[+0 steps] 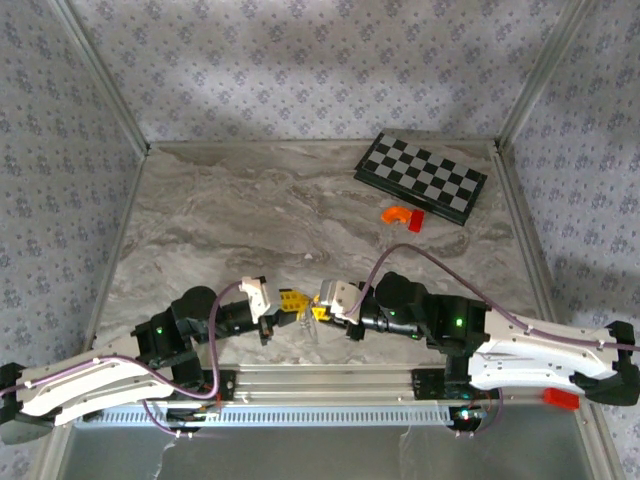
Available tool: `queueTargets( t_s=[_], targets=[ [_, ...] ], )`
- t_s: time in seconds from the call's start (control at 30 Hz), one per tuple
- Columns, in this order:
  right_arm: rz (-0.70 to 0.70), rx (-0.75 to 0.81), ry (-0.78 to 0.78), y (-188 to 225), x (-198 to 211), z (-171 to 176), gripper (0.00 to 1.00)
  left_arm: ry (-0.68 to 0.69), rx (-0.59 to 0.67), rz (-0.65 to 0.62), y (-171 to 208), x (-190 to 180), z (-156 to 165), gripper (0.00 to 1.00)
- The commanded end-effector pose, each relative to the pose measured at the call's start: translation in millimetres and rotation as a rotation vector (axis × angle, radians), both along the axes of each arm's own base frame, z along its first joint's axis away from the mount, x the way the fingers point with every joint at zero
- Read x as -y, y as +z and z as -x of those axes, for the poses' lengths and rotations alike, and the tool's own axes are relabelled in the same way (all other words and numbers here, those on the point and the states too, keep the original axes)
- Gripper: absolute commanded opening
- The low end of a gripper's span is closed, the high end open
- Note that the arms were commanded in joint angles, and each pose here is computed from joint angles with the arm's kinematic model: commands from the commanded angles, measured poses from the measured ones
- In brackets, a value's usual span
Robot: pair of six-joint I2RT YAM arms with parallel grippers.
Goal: Put the keys on the keyring
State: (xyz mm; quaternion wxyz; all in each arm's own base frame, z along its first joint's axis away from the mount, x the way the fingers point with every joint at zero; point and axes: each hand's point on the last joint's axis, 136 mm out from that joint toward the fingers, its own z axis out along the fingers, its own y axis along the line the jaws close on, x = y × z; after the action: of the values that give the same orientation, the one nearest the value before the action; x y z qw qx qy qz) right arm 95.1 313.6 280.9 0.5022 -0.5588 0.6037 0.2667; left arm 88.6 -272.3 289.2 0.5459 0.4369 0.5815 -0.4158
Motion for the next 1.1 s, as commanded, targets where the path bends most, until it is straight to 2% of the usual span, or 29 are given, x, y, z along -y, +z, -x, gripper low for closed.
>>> queueTargets(
  t_s=[0.0,0.2,0.33,0.47,0.73,0.93,1.07],
  targets=[
    [-0.029,-0.001,-0.023,13,8,-1,0.29,-0.049,0.052,0.098,29,-2,10,0.0],
    [-0.145,-0.026,0.003,42,27,9,0.37,-0.086,0.091,0.166,45,-5,18,0.0],
    [-0.221,-0.04,0.02,61,35,10,0.36,-0.133,0.093,0.176,48,-2,26,0.0],
    [-0.219,-0.089,0.104,61,31,17,0.35,-0.176,0.09,0.196,53,-3,34,0.0],
    [-0.267,-0.077,0.186,72,20,25,0.35,-0.257,0.099,0.234,63,-3,48,0.0],
    [-0.267,-0.098,0.241,71,16,34,0.32,-0.26,0.089,0.227,60,1,47,0.0],
    [-0.253,-0.119,0.265,66,12,37,0.27,-0.25,0.089,0.229,60,1,45,0.0]
  ],
)
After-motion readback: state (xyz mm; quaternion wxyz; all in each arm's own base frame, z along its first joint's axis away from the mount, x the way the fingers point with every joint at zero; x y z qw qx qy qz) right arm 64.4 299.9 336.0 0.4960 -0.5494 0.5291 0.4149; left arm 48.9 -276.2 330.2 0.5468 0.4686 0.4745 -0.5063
